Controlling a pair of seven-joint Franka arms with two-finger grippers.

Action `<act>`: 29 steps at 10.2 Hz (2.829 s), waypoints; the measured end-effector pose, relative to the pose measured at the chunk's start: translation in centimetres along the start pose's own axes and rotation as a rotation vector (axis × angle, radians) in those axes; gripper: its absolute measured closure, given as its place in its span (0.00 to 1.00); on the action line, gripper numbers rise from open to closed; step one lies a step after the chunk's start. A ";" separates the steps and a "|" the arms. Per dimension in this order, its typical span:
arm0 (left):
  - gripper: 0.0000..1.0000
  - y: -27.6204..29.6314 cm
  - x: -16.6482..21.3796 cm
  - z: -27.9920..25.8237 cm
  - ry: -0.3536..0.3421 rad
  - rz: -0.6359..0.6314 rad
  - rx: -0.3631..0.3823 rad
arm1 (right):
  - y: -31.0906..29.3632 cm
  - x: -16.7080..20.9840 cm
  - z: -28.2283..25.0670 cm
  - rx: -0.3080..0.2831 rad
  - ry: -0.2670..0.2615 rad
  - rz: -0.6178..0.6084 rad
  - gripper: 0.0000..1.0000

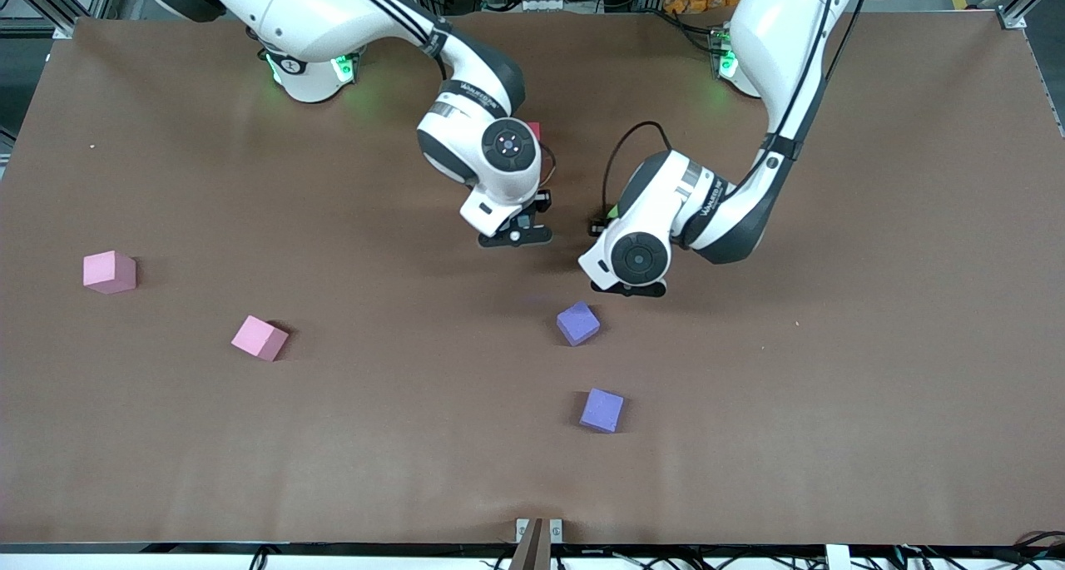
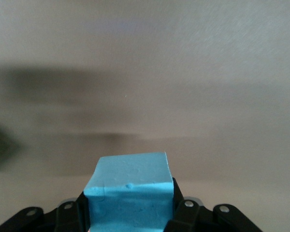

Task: Arrange blocks into number 1
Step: 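Set the orange cube beside the red cube and open the left gripper, then place the cyan cube below the orange cube while the left gripper reaches green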

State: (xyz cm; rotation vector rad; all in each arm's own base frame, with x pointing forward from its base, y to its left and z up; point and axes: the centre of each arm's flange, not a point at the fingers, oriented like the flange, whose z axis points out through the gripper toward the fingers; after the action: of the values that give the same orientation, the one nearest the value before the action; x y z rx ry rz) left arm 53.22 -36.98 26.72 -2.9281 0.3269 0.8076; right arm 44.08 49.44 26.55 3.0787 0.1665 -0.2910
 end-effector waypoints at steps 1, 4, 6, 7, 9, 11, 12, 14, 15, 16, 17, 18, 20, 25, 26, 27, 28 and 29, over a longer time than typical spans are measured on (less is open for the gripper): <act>0.00 -0.2 0.1 0.1 0.003 0.075 0.015 | -0.3 -0.5 1.3 -0.004 0.008 -0.003 0.40; 0.00 0.9 -0.4 0.6 -0.001 0.207 0.048 | -1.1 -1.0 3.9 -0.024 0.027 -0.001 0.40; 0.00 1.4 -0.7 1.5 -0.018 0.224 0.057 | -1.4 -1.2 4.3 -0.024 0.027 0.001 0.40; 0.00 1.3 -0.7 1.9 -0.025 0.223 0.059 | -1.5 -1.3 4.5 -0.025 0.025 0.008 0.40; 0.00 0.9 -0.5 1.9 -0.027 0.218 0.058 | -2.4 -2.0 5.2 -0.025 0.026 0.010 0.40; 0.00 -1.0 0.1 1.5 -0.024 0.215 0.047 | -2.9 -2.4 6.1 -0.023 0.024 0.028 0.40; 0.00 -2.3 0.6 1.3 -0.024 0.214 0.036 | -3.1 -2.8 6.7 -0.027 0.018 0.034 0.40; 0.00 -3.5 1.0 1.1 -0.024 0.207 0.025 | -3.3 -3.2 7.1 -0.032 0.014 0.061 0.40; 0.00 -3.3 0.9 1.1 -0.024 0.210 0.026 | -3.3 -3.2 7.1 -0.033 0.013 0.072 0.40; 0.00 -3.1 0.8 1.1 -0.024 0.214 0.028 | -3.2 -3.2 7.2 -0.032 0.014 0.084 0.38; 0.00 -2.8 0.7 1.2 -0.025 0.217 0.030 | -3.1 -3.2 7.3 -0.034 0.014 0.094 0.30; 0.00 -2.6 0.7 1.2 -0.026 0.220 0.031 | -2.8 -2.9 7.5 -0.038 0.013 0.108 0.28; 0.00 -2.4 0.6 1.3 -0.026 0.224 0.033 | -1.5 -1.6 7.1 -0.035 0.017 0.135 0.03; 0.00 0.5 -0.1 2.8 -0.047 0.265 0.058 | 7.1 5.3 -3.9 -0.062 0.004 0.081 0.00; 0.00 1.6 -0.5 3.6 -0.057 0.279 0.069 | 11.3 7.1 -5.6 -0.074 -0.016 0.060 0.00; 0.00 2.4 -0.8 4.3 -0.066 0.288 0.079 | 15.9 8.8 -6.4 -0.084 -0.045 0.059 0.00; 0.00 2.9 -1.0 5.1 -0.072 0.295 0.086 | 20.9 10.7 -6.7 -0.078 -0.067 0.090 0.00; 0.00 3.3 -1.1 5.9 -0.074 0.301 0.091 | 26.4 12.5 -6.6 -0.061 -0.081 0.112 0.00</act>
State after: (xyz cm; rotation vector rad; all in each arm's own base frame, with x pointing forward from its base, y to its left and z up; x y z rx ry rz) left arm 48.62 -39.17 22.19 -2.7924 0.7903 0.9064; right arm 60.45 24.84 31.55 2.9953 -0.0003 -0.3966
